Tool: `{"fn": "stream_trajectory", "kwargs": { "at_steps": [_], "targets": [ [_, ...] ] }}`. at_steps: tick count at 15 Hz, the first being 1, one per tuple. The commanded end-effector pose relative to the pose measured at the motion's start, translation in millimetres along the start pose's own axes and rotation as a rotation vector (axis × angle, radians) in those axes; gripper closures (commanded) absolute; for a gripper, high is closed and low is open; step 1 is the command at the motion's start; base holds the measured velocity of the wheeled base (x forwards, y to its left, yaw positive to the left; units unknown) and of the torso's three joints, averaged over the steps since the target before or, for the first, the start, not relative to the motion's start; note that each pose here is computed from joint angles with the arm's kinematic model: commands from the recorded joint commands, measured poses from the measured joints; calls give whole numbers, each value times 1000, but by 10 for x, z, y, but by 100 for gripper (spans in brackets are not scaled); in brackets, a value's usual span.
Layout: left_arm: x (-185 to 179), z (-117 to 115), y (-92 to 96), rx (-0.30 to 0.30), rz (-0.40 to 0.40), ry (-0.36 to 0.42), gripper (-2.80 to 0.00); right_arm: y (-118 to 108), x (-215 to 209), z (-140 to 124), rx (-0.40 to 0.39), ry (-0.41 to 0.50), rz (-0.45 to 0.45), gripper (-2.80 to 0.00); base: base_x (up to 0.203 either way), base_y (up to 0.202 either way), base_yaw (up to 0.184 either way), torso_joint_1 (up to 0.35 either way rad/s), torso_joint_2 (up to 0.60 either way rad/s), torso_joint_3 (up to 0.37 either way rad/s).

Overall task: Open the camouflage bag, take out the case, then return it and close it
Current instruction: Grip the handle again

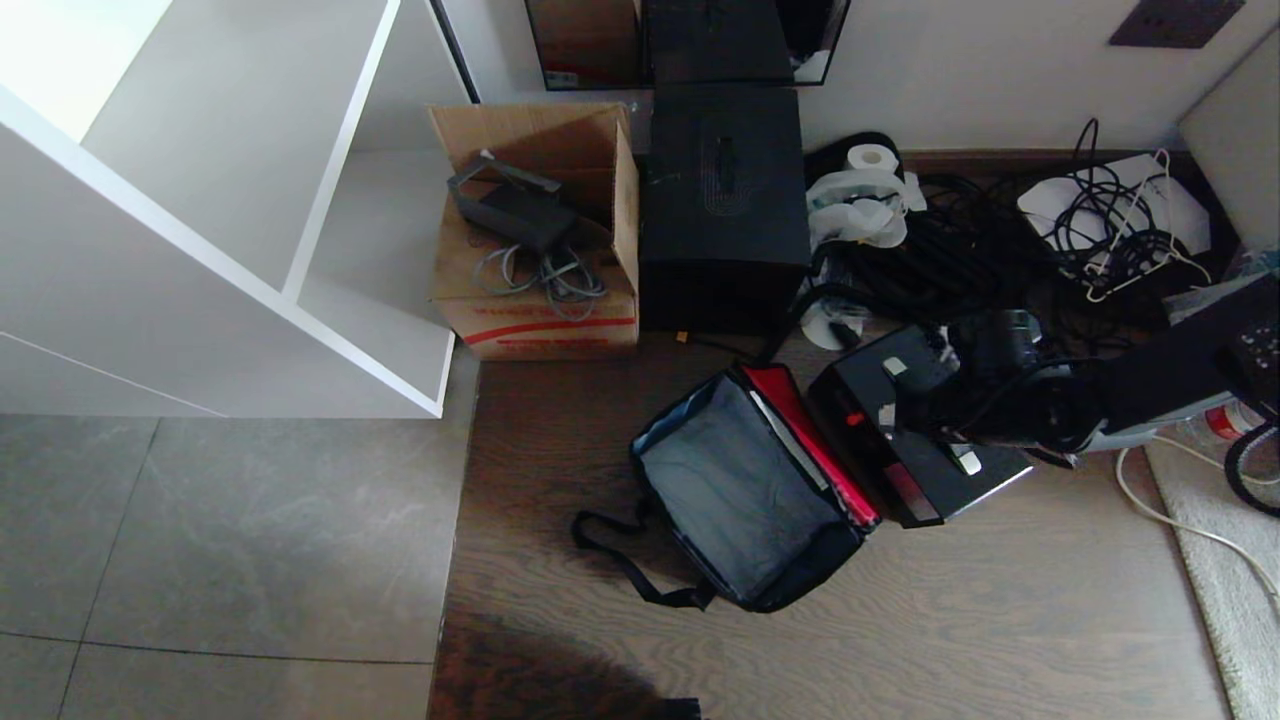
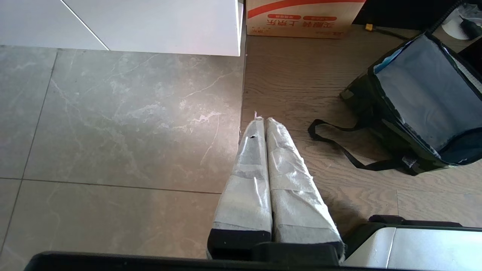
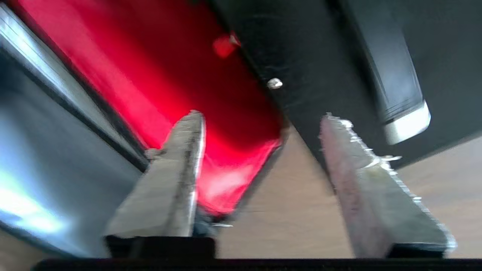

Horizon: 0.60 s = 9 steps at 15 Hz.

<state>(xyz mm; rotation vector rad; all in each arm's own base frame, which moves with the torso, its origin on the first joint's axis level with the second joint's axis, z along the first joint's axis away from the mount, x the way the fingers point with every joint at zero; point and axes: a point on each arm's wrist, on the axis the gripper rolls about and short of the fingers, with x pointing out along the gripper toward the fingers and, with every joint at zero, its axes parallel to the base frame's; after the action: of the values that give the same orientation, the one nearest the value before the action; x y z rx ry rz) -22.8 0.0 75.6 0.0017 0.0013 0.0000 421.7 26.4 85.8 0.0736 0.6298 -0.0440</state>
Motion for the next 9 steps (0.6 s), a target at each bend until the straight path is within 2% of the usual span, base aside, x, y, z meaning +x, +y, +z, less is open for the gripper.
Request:
{"fn": "stream_trajectory", "kwargs": {
  "at_steps": [1,3,6,7,9],
  "targets": [
    [-1,2,0,0,0,-1,0,13,27,-45,-225,-9,-56,-280,0,0,0,0,0,0],
    [0,-2,0,0,0,0,0,49,118,-163,-339,-4,-223,-280,0,0,0,0,0,0],
    [0,-2,0,0,0,0,0,79,349,-319,-493,10,-581,-280,0,0,0,0,0,0],
    [-1,1,0,0,0,-1,0,109,451,-386,-518,8,-632,-280,0,0,0,0,0,0],
    [-1,2,0,0,0,-1,0,156,555,-360,-521,-24,-660,-280,0,0,0,0,0,0]
  ]
}}
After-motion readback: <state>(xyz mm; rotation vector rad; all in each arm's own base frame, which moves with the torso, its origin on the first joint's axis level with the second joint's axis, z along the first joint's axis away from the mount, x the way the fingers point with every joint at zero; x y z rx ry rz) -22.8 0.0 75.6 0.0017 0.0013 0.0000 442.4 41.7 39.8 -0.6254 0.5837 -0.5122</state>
